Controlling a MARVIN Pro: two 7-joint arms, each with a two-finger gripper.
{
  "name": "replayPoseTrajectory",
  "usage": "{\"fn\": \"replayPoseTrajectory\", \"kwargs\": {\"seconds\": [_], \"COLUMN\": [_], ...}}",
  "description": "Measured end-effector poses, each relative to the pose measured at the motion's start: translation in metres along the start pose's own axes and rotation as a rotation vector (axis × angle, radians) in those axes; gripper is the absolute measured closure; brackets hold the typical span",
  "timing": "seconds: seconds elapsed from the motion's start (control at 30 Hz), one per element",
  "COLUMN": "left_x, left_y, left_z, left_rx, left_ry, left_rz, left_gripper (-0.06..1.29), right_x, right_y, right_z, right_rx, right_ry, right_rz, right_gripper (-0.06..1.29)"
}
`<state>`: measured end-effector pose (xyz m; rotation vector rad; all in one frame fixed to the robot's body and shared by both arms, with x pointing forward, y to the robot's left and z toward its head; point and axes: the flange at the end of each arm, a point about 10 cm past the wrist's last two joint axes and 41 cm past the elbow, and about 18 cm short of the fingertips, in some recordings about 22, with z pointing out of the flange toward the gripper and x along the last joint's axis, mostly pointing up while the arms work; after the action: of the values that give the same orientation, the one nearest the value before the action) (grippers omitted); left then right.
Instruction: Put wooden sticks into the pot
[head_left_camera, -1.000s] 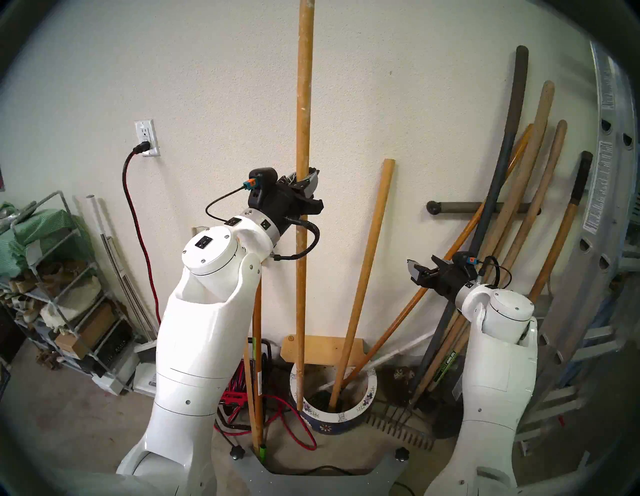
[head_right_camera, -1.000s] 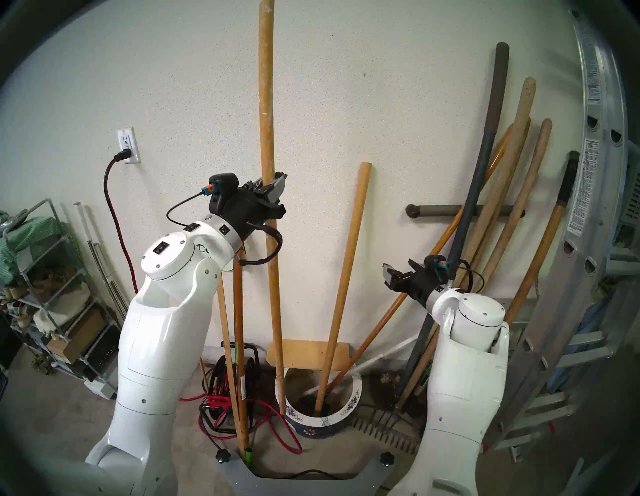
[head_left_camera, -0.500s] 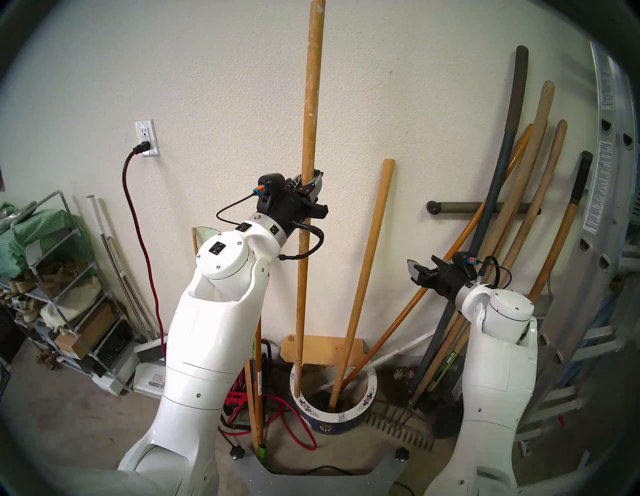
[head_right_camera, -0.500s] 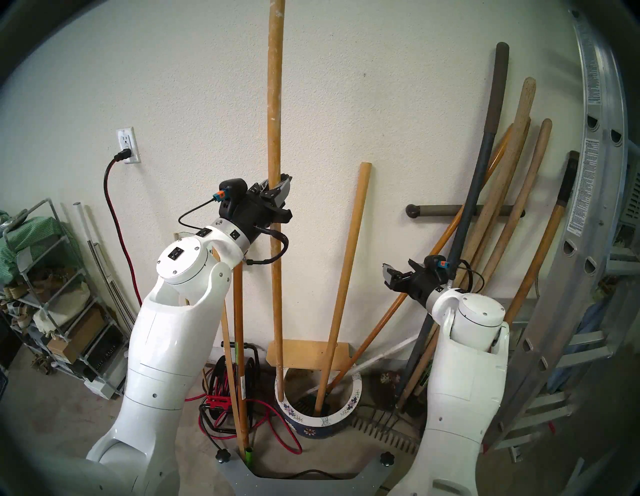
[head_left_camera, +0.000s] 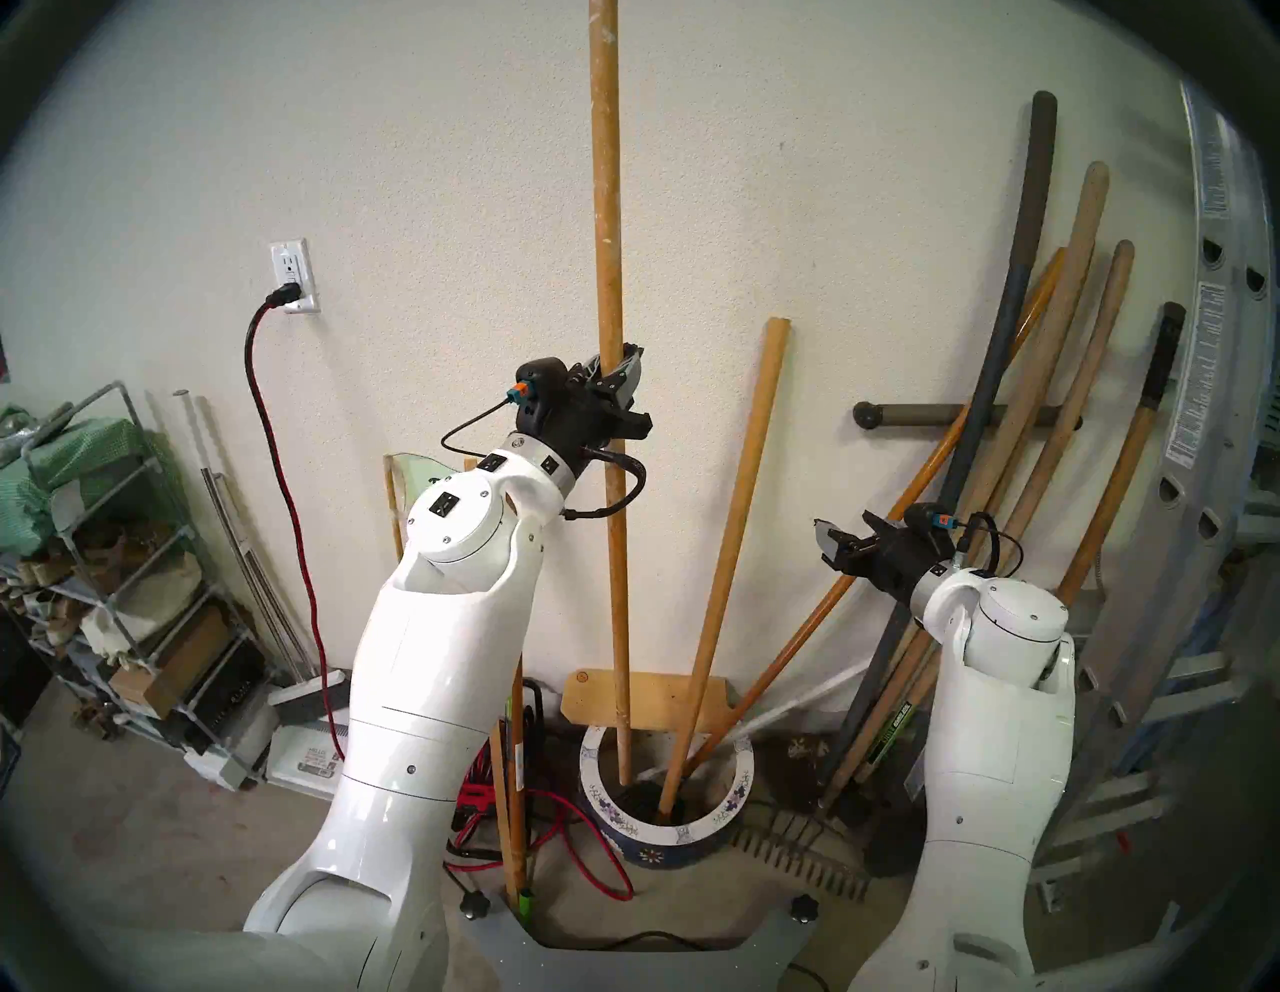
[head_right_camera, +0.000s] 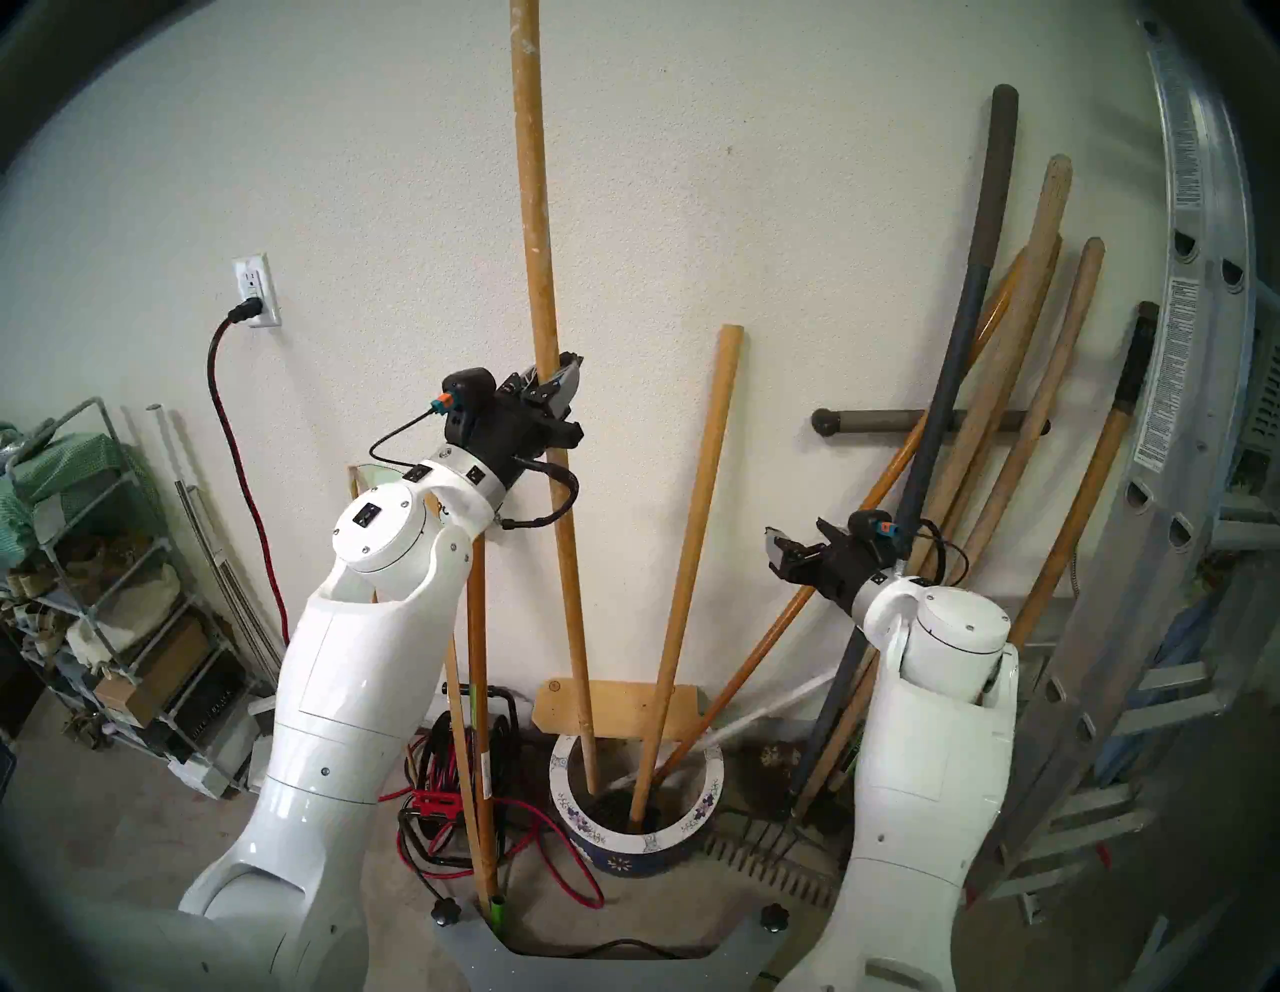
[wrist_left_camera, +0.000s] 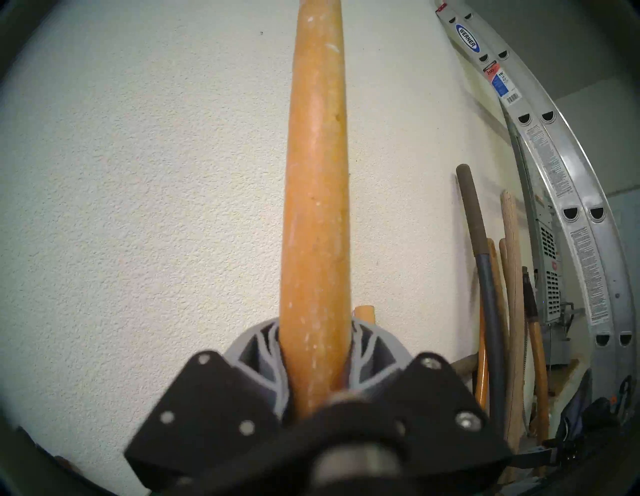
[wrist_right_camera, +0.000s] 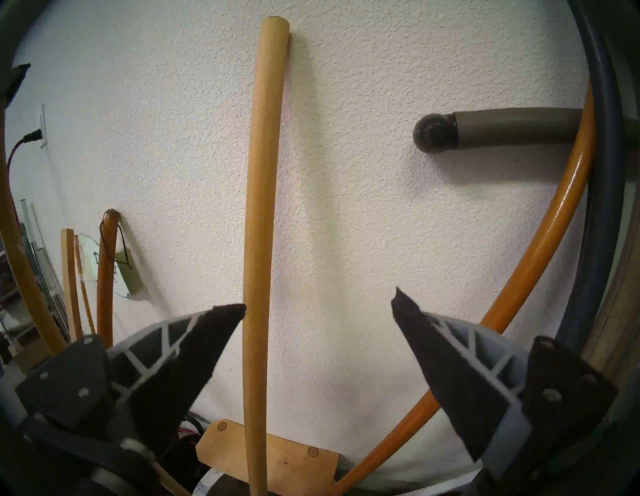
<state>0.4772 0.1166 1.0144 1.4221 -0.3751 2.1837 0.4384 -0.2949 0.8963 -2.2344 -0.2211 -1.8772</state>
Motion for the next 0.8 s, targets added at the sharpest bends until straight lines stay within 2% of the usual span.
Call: {"fn": "replayPoseTrajectory", "kwargs": {"seconds": [0.17, 0.47, 0.8], "left_x": [-0.001, -0.035, -0.063], "left_y": [0.002, -0.004, -0.003], "left_z": [0.003, -0.003, -0.012], "left_rx": [-0.009, -0.016, -0.006], "left_ry": [0.018, 0.034, -0.01], "left_rz": [0.028, 0.015, 0.018], "left_gripper": [1.01, 1.01, 1.01], "right_x": [0.0, 0.0, 0.0], "right_y": [0.0, 0.0, 0.0], "right_z": [0.0, 0.0, 0.0], "right_rx": [0.0, 0.0, 0.0], "right_ry": [0.0, 0.0, 0.0], "right_rz": [0.0, 0.0, 0.0], "right_gripper": [0.02, 0.02, 0.02]}}
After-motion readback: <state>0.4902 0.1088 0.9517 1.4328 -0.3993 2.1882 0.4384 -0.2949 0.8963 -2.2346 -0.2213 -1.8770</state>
